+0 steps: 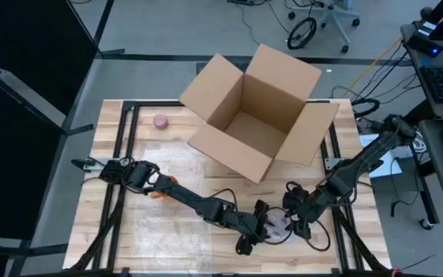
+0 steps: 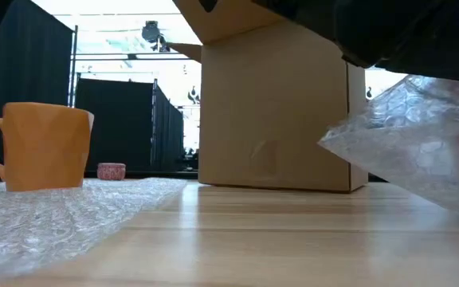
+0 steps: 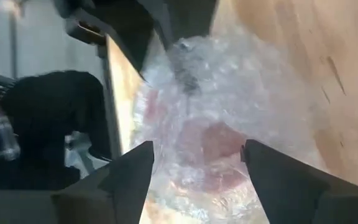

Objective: Wrap mug
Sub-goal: Wrap the pink mug in the bubble wrap

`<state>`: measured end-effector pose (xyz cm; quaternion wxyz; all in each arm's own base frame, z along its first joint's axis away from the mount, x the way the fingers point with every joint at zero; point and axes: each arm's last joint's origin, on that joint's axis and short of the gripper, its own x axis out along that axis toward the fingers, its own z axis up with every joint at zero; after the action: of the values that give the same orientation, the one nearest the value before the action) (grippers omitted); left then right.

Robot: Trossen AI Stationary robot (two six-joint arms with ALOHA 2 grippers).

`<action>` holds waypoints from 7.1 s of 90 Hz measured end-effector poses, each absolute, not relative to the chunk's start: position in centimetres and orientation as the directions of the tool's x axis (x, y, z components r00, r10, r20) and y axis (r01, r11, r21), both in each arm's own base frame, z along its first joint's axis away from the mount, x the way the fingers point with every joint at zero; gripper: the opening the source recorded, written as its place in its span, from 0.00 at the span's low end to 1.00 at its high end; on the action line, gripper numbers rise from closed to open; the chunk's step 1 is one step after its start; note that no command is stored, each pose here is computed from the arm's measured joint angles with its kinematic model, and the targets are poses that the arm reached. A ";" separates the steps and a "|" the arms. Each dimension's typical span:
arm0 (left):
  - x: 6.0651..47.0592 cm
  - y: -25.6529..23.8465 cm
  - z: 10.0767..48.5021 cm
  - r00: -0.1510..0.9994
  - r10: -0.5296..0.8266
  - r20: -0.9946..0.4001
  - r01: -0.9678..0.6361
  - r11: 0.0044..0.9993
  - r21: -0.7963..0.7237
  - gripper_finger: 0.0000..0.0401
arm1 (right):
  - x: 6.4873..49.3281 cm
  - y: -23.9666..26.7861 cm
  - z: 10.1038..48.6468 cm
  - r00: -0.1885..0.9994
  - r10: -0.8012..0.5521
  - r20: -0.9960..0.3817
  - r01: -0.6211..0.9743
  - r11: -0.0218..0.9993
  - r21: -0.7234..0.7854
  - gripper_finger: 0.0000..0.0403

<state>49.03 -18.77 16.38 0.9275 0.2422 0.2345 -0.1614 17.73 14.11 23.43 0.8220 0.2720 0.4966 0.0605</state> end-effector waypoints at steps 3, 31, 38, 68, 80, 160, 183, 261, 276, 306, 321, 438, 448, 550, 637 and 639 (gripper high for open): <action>49.0 -18.8 16.4 0.838 -0.186 -0.513 0.413 0.830 0.374 0.48 | 17.6 14.0 23.7 0.498 0.369 -0.785 0.171 0.845 0.506 0.61; 49.0 -18.8 16.4 0.838 -0.186 -0.513 0.413 0.831 0.373 0.48 | 17.4 13.1 24.2 0.504 0.163 -0.848 0.277 0.899 0.338 0.61; 49.0 -18.8 16.4 0.838 -0.186 -0.513 0.413 0.831 0.374 0.48 | 18.2 13.7 23.5 0.506 0.157 -0.848 0.262 0.909 0.324 0.61; 49.1 -18.8 16.4 0.839 -0.186 -0.511 0.412 0.831 0.373 0.48 | 20.8 15.9 17.0 0.357 0.037 -0.933 0.314 0.936 0.157 0.61; 49.1 -18.5 16.4 0.835 -0.183 -0.518 0.396 0.854 0.336 0.48 | 21.4 16.4 14.9 0.305 -0.002 -0.952 0.352 0.930 0.110 0.61; 49.2 -18.2 16.3 0.835 -0.167 -0.524 0.383 0.860 0.337 0.48 | 21.9 16.8 14.3 0.318 0.013 -0.948 0.360 0.923 0.133 0.10; 49.1 -18.3 16.2 0.828 -0.174 -0.533 0.395 0.856 0.333 0.48 | 22.7 17.4 15.3 0.306 0.030 -0.952 0.311 0.941 0.130 0.48; 49.1 -18.2 16.2 0.829 -0.169 -0.533 0.390 0.858 0.334 0.48 | 23.9 18.4 25.2 0.195 -0.073 -0.978 0.189 0.981 -0.035 0.75; 49.1 -18.2 16.2 0.829 -0.170 -0.533 0.391 0.858 0.334 0.48 | 23.7 19.4 27.1 0.217 -0.020 -0.976 0.183 0.983 0.021 0.75; 49.1 -18.2 16.2 0.829 -0.170 -0.533 0.391 0.858 0.333 0.48 | 22.2 20.3 23.6 0.209 -0.107 -0.972 0.286 0.957 -0.044 0.75; 49.2 -18.3 16.4 0.835 -0.179 -0.521 0.391 0.859 0.331 0.48 | 21.4 19.4 19.7 0.181 -0.113 -0.977 0.339 0.940 -0.046 0.75; 49.1 -18.4 16.3 0.835 -0.181 -0.519 0.392 0.859 0.331 0.48 | 22.0 16.9 13.7 0.335 0.048 -0.941 0.365 0.914 0.177 0.17; 49.1 -18.4 16.3 0.835 -0.181 -0.519 0.392 0.859 0.331 0.48 | 21.9 16.8 14.0 0.352 0.054 -0.935 0.350 0.918 0.185 0.25; 49.1 -18.3 16.8 0.844 -0.167 -0.509 0.375 0.863 0.339 0.48 | 20.2 15.0 18.9 0.464 0.065 -0.884 0.307 0.924 0.230 0.83; 48.9 -19.2 20.1 0.881 -0.148 -0.448 0.322 0.883 0.342 0.48 | 20.6 15.5 16.9 0.392 0.050 -0.919 0.257 0.953 0.161 0.83; 48.9 -19.1 20.1 0.882 -0.147 -0.448 0.321 0.883 0.342 0.48 | 20.6 15.5 17.0 0.395 0.052 -0.917 0.254 0.953 0.164 0.83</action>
<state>48.90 -19.14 20.13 0.9475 0.2076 0.2095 -0.1237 20.56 15.51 17.00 0.8233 0.1400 0.5467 -0.0612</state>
